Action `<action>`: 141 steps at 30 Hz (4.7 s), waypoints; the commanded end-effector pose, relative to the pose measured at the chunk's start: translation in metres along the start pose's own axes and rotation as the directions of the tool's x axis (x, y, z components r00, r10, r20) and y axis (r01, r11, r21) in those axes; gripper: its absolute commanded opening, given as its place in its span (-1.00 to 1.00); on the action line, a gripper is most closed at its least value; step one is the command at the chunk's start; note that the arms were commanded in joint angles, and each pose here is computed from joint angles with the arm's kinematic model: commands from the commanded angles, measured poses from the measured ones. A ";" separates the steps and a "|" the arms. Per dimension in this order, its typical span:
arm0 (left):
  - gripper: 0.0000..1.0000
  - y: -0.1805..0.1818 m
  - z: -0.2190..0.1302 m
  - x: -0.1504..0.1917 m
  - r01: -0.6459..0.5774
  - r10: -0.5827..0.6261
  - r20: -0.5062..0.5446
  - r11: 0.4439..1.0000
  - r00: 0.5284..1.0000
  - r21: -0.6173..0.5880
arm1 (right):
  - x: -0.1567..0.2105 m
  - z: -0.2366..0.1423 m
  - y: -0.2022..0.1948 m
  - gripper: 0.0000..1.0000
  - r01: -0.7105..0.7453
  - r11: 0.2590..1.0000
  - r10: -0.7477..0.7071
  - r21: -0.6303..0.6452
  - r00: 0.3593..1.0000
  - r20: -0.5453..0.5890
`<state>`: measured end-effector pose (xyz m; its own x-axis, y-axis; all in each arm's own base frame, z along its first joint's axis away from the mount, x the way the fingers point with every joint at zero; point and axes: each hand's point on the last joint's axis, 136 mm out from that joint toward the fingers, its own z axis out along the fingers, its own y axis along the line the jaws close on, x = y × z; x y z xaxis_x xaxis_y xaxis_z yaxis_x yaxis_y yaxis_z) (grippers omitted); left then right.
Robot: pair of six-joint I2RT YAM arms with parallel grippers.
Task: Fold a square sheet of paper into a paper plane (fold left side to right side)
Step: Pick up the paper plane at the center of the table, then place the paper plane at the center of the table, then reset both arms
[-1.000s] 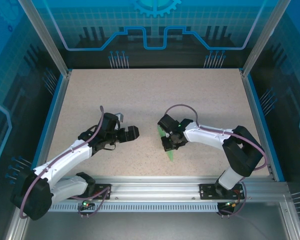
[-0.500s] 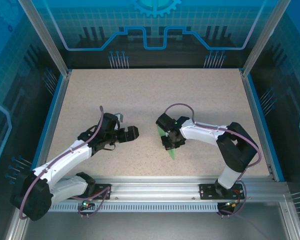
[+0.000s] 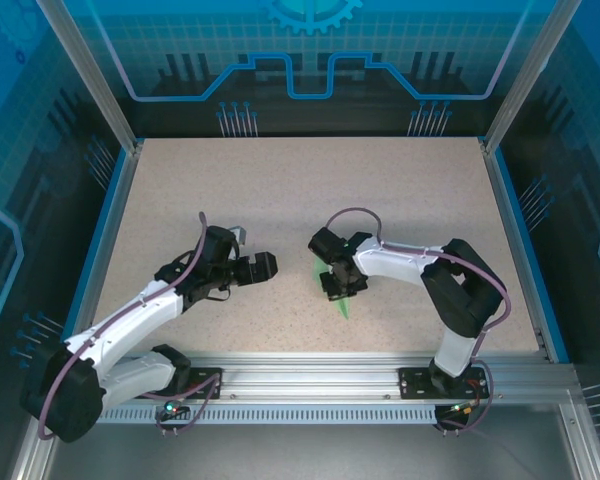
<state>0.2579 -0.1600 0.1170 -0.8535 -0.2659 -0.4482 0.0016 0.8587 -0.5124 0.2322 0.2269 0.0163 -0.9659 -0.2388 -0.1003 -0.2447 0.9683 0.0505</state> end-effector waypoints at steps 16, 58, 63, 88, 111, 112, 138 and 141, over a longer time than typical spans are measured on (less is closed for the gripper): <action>0.97 -0.017 -0.017 0.021 -0.042 0.049 -0.039 0.987 0.998 0.155 | -0.130 -0.029 -0.047 -0.76 -0.154 0.986 0.153 0.057 0.988 0.028; 0.97 0.003 -0.032 0.030 -0.016 0.018 -0.028 0.997 0.999 0.072 | -0.176 0.008 -0.057 -0.65 -0.201 0.976 0.204 0.079 0.978 -0.032; 0.97 0.000 -0.037 0.027 -0.013 0.015 -0.027 0.997 1.000 0.073 | -0.175 -0.005 -0.059 -0.58 -0.198 0.976 0.201 0.094 0.979 -0.020; 0.97 0.025 -0.044 -0.011 0.074 -0.065 0.114 0.995 0.991 -0.072 | -0.139 -0.135 -0.087 0.04 -0.171 0.980 0.131 0.103 0.939 0.317; 0.97 0.100 -0.051 -0.110 -0.137 0.457 0.482 0.816 0.748 -0.561 | -0.047 -0.134 -0.219 0.99 -0.298 0.939 0.019 0.172 0.545 0.838; 0.97 0.101 -0.047 -0.111 -0.152 0.470 0.479 0.813 0.742 -0.563 | -0.047 -0.131 -0.222 0.99 -0.296 0.938 0.010 0.178 0.537 0.844; 0.97 0.130 0.019 -0.135 -0.278 0.471 0.526 0.871 0.709 -0.405 | -0.088 -0.116 -0.214 1.00 -0.058 0.989 -0.106 0.139 0.383 0.918; 0.97 0.137 0.026 -0.140 -0.259 0.441 0.505 0.883 0.741 -0.391 | -0.092 -0.114 -0.225 0.99 -0.117 0.984 -0.073 0.132 0.406 0.911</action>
<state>0.3762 -0.0147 0.0742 -0.4141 -0.0092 -0.9102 -0.0091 0.9999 -0.0059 0.3528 0.0303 0.1108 -0.3328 -0.1333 -0.9335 -0.1572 0.9840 -0.0845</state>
